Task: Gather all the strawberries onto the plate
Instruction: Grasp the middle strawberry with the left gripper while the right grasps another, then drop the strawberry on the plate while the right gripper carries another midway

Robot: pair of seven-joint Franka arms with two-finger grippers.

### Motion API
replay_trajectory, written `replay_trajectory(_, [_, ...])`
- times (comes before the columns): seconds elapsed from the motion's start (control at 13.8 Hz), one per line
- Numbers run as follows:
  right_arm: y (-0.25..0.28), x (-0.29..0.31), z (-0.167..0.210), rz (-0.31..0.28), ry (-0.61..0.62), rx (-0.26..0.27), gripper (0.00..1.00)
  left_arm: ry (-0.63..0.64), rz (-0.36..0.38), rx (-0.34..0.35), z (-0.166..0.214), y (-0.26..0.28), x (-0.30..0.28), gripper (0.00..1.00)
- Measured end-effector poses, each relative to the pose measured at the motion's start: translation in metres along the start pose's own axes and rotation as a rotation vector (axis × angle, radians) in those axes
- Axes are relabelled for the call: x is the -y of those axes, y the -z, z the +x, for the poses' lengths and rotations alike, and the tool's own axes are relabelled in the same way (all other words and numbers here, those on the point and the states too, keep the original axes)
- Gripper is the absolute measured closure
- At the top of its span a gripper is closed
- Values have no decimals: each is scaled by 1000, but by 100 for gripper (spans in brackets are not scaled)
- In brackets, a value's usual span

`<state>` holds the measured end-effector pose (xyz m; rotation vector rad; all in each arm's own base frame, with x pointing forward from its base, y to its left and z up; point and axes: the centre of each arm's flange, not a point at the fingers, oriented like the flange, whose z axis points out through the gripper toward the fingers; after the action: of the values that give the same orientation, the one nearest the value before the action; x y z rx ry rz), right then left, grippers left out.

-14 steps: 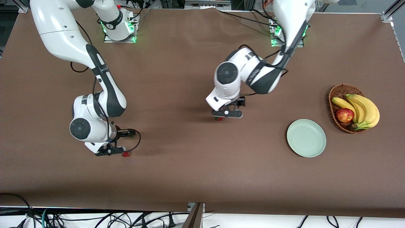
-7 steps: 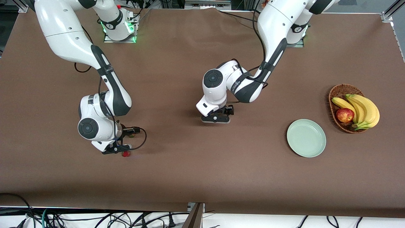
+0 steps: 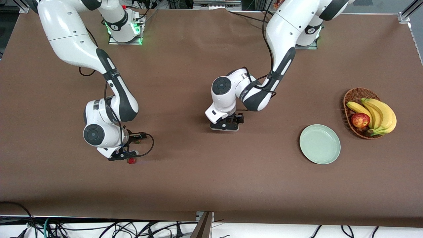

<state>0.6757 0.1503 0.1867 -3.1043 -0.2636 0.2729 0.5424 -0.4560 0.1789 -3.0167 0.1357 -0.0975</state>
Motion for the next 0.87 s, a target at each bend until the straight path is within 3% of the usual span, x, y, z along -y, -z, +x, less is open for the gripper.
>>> replay_trajectory(0.36, [-5, 4, 0, 0, 6, 0, 26, 4, 2, 1, 0, -1, 0, 60])
replay_trajectory(0.44, [-5, 4, 0, 0, 6, 1, 37, 5, 4, 1, 0, -1, 1, 65])
replay_trajectory(0.65, [-4, 4, 0, 0, 6, -1, 69, 8, 4, 0, 0, -1, 1, 65])
replay_trajectory(0.87, [-4, 5, 1, 0, 6, -2, 69, 23, 59, 31, 4, 5, 14, 65])
